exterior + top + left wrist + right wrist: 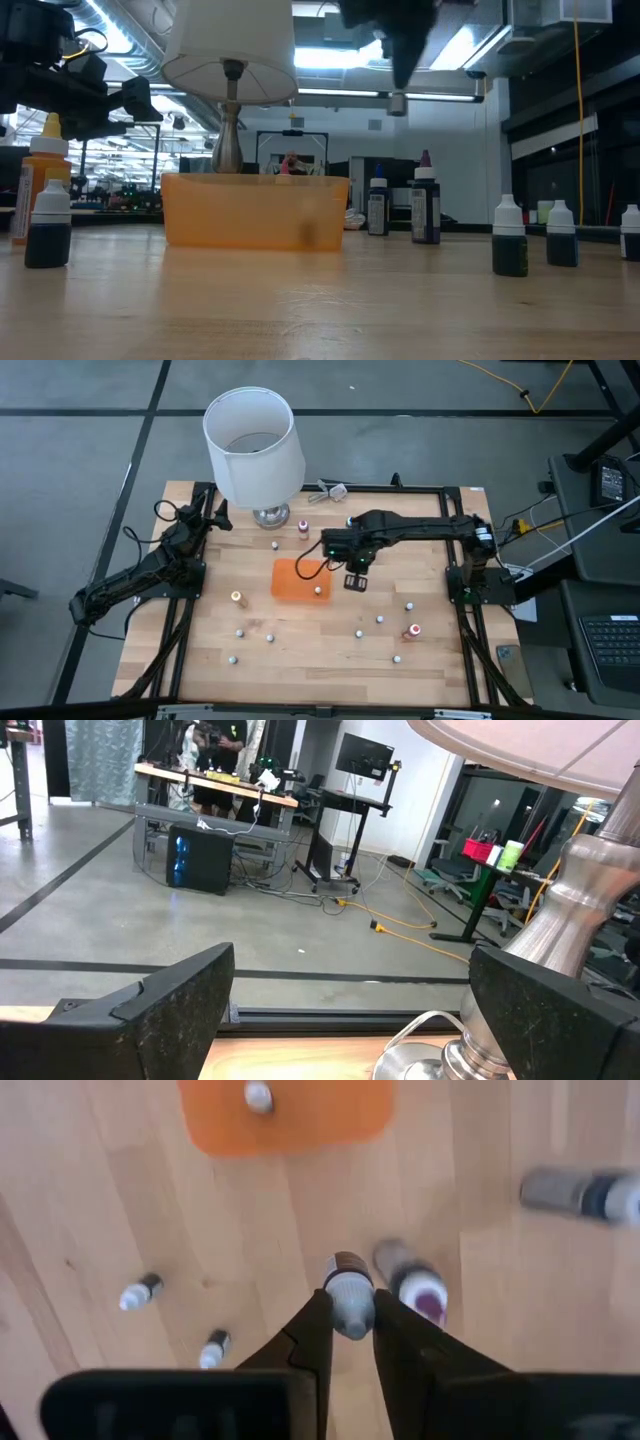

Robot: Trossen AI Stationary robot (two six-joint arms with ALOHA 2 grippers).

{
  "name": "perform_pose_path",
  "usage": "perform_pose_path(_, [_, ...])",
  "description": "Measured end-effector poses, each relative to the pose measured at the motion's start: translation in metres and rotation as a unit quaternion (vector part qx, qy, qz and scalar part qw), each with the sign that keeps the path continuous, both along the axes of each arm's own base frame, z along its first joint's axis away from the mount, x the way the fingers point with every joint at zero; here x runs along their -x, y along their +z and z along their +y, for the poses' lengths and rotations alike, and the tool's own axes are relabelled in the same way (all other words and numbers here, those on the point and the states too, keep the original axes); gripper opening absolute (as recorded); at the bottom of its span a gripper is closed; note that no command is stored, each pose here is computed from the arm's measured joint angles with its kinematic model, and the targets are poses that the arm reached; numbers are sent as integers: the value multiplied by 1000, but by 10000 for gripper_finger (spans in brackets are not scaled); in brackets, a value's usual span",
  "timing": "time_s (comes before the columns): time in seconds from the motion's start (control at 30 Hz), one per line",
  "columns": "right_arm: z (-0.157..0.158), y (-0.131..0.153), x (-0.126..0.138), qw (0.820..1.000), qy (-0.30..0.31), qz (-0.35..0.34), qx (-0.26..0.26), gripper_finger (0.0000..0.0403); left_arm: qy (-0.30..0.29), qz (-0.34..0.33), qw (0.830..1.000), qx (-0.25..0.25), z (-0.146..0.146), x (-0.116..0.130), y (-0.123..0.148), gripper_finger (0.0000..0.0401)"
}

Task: Pick & Place food coloring
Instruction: Put the small black food coloring bottle into the orange bin

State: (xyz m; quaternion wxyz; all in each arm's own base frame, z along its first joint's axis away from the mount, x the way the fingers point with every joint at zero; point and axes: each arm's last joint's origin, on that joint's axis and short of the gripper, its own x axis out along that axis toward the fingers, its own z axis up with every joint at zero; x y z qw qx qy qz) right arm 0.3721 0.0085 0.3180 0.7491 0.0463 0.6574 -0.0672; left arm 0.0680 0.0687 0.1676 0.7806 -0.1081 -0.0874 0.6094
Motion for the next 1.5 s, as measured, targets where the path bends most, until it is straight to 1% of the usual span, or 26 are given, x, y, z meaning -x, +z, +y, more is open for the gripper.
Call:
perform_pose_path(0.2, [1,-2,-30,1000,23,-21,3,67,0,0,1000,0,0,0,0,391])
perform_pose_path(0.33, [2,-9,-49,999,43,-28,5,65,0,0,1000,0,0,0,0,391])
perform_pose_path(0.5, [3,-23,-68,998,61,-29,7,68,0,0,1000,0,0,0,0,391])
perform_pose_path(0.7, [6,-43,-85,996,87,-31,11,66,0,0,1000,0,0,0,0,391])
perform_pose_path(0.9, [12,-59,-98,993,107,-45,14,67,0,0,1000,0,0,0,0,391])
perform_pose_path(1.23, [29,-96,-111,987,161,-21,18,68,0,0,1000,0,0,0,0,391])
perform_pose_path(1.5, [33,-118,-120,984,175,-16,19,69,0,0,1000,0,0,0,0,391])
